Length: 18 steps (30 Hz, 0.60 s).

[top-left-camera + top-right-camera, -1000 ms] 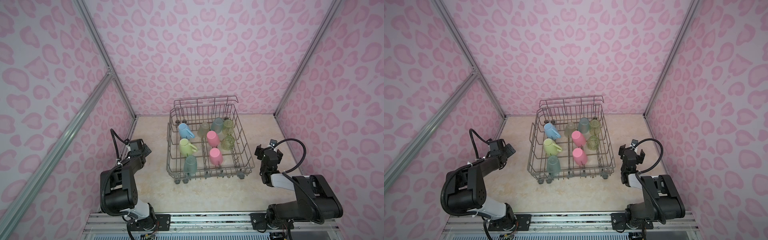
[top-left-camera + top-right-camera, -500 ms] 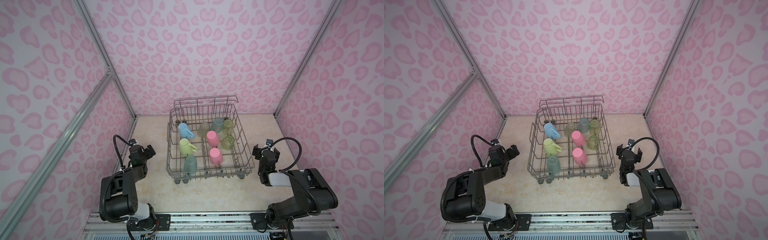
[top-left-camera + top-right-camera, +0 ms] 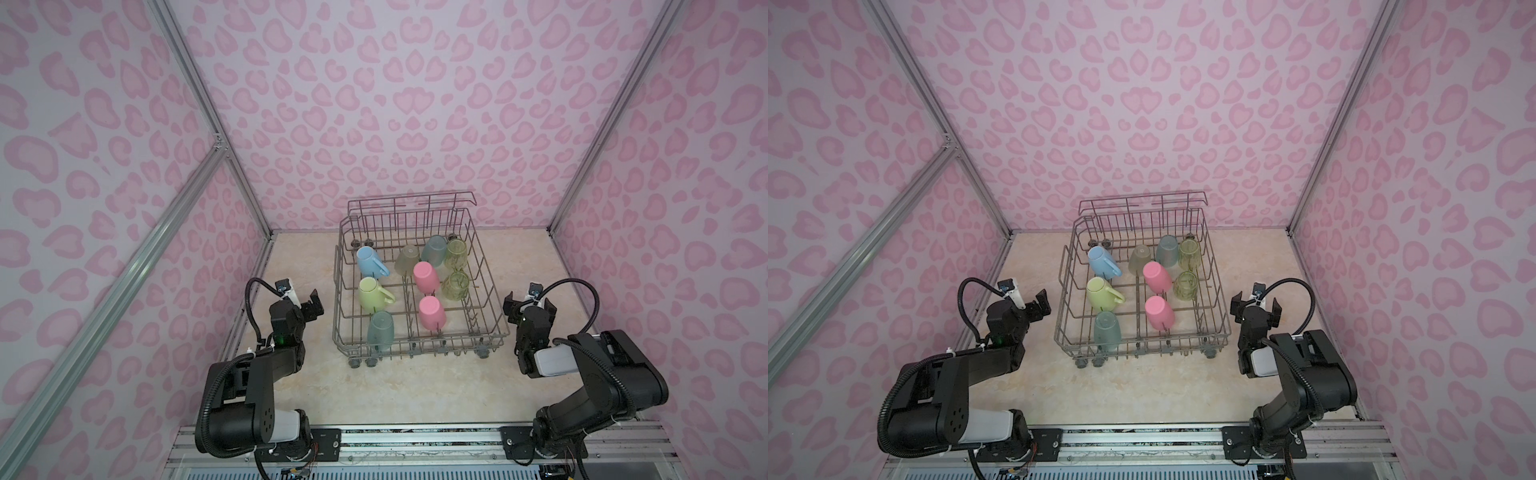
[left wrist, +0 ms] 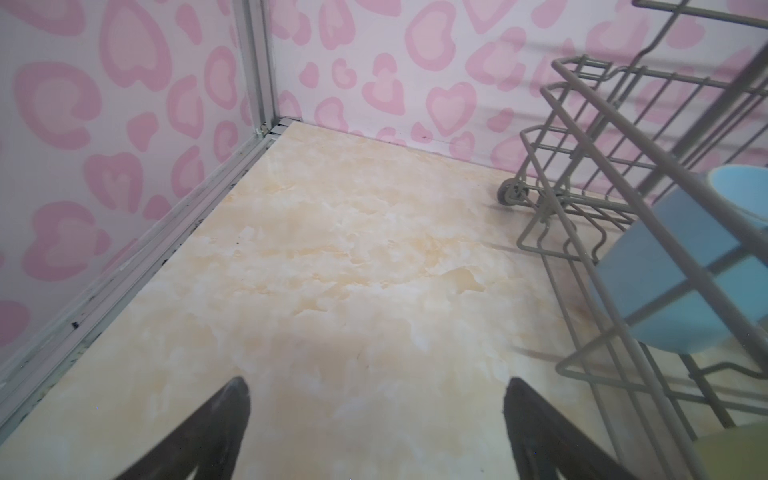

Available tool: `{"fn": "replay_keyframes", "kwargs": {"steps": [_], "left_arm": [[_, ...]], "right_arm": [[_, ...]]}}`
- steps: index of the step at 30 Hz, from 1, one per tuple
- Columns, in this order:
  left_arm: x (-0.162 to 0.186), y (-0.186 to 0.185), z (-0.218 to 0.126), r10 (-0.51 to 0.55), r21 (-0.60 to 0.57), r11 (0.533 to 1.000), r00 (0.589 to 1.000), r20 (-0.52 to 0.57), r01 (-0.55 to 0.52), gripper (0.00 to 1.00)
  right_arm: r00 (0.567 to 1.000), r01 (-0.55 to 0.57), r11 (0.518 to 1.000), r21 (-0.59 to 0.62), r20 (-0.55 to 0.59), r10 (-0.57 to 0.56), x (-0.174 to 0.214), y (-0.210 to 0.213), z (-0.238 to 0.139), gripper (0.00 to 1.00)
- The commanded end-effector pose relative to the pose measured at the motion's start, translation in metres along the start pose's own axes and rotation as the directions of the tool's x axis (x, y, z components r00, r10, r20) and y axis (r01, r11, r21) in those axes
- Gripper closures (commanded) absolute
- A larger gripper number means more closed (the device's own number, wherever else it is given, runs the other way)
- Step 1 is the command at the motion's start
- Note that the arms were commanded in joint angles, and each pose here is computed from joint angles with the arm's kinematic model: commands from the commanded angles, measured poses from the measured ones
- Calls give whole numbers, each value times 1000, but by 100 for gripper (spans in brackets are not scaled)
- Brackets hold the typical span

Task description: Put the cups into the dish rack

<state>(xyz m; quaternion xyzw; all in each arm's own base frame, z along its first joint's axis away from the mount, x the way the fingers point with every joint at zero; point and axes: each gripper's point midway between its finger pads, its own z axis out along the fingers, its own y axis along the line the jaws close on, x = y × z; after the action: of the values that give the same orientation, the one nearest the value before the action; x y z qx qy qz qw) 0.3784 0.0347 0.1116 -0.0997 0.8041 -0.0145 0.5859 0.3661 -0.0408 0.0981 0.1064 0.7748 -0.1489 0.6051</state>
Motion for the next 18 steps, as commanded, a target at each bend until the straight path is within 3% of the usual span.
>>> {"fn": "replay_keyframes", "kwargs": {"steps": [1,8,18], "left_arm": [[-15,-3,-1,47,0,999,995,89,-47,3],[-9,-3,1,56,-11,998,994,97,-55,3],[-7,-6,3,90,-43,995,992,84,-86,3]], "right_arm": [[997,-24,1000,5,71,23,-15,-1,-2,2],[999,5,1000,-23,37,-4,-13,7,3,3],[999,-37,995,-95,-14,36,-9,9,15,2]]}}
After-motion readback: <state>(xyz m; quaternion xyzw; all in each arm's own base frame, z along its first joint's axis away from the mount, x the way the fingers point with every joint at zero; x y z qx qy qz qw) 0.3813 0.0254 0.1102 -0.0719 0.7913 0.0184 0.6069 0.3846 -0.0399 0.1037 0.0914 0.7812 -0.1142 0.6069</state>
